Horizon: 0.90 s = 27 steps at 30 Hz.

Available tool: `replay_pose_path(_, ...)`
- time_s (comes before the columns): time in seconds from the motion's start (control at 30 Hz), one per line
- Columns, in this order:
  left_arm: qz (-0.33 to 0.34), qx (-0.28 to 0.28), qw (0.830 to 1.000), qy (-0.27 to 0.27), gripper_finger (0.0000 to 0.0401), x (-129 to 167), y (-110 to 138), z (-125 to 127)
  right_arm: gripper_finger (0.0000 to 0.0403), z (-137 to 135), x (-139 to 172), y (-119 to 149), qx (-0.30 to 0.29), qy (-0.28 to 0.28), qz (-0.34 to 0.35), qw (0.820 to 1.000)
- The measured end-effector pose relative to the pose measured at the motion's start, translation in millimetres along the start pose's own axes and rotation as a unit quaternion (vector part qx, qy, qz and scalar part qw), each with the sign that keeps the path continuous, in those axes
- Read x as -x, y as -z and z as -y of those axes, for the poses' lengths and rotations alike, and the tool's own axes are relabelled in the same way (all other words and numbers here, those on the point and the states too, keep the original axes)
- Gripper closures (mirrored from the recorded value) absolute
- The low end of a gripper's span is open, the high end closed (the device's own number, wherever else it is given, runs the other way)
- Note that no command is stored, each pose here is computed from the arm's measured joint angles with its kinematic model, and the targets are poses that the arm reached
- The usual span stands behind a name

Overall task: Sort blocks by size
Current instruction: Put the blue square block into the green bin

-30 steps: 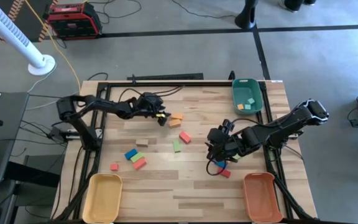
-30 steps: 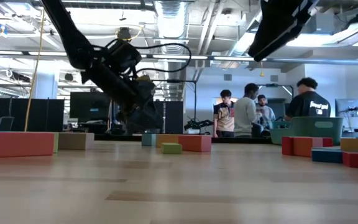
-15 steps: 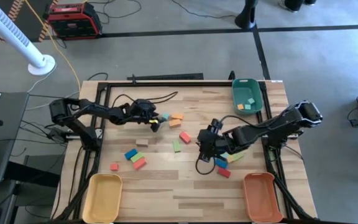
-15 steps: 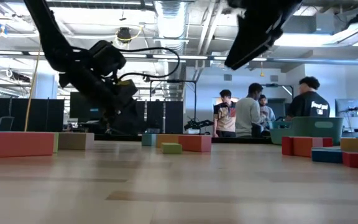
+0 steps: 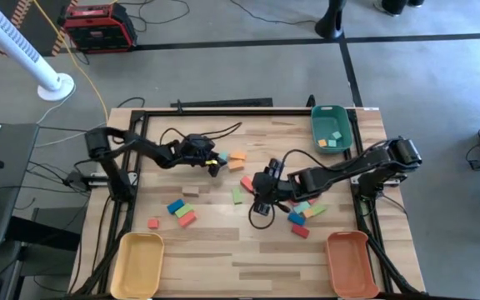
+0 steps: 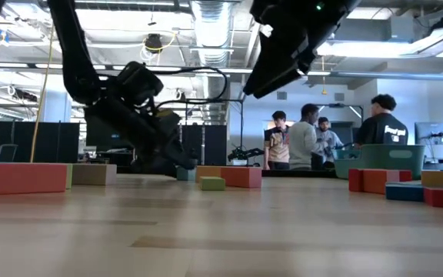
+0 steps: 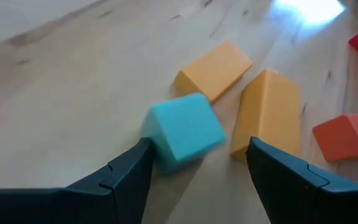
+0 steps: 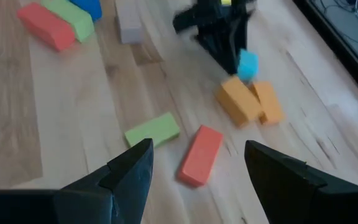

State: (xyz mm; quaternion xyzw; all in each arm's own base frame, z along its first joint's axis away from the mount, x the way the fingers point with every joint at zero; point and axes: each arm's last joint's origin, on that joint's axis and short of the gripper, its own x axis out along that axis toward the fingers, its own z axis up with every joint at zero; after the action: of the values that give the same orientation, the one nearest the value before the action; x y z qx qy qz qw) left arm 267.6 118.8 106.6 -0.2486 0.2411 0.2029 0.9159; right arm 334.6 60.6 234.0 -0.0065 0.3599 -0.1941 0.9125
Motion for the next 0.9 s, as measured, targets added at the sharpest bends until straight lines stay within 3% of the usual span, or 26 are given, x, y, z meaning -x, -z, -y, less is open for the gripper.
replay_pose_path(0.2, 0.033, 0.014, 0.999, 0.04, 0.0154, -17.0, -2.3, 6.8, 0.0121, 6.3, -3.5, -2.2, -0.006, 0.008, 0.0, 1.0)
replay_pose_path(0.53, 0.021, 0.004, 0.994, 0.106, 0.0154, -51.1, -11.0, 33.7, 0.0121, 16.5, -8.4, -3.4, -0.014, 0.022, -0.009, 1.0)
replay_pose_path(0.7, 0.028, -0.01, 0.992, 0.121, 0.0154, -55.5, -18.5, 41.8, 0.0121, 18.7, -9.3, -2.7, -0.013, 0.025, -0.015, 0.999)
replay_pose_path(0.9, 0.018, -0.017, 0.993, 0.116, 0.0154, -46.6, -30.3, 29.8, 0.0121, 18.8, -9.4, -1.3, -0.003, 0.016, -0.025, 1.0)
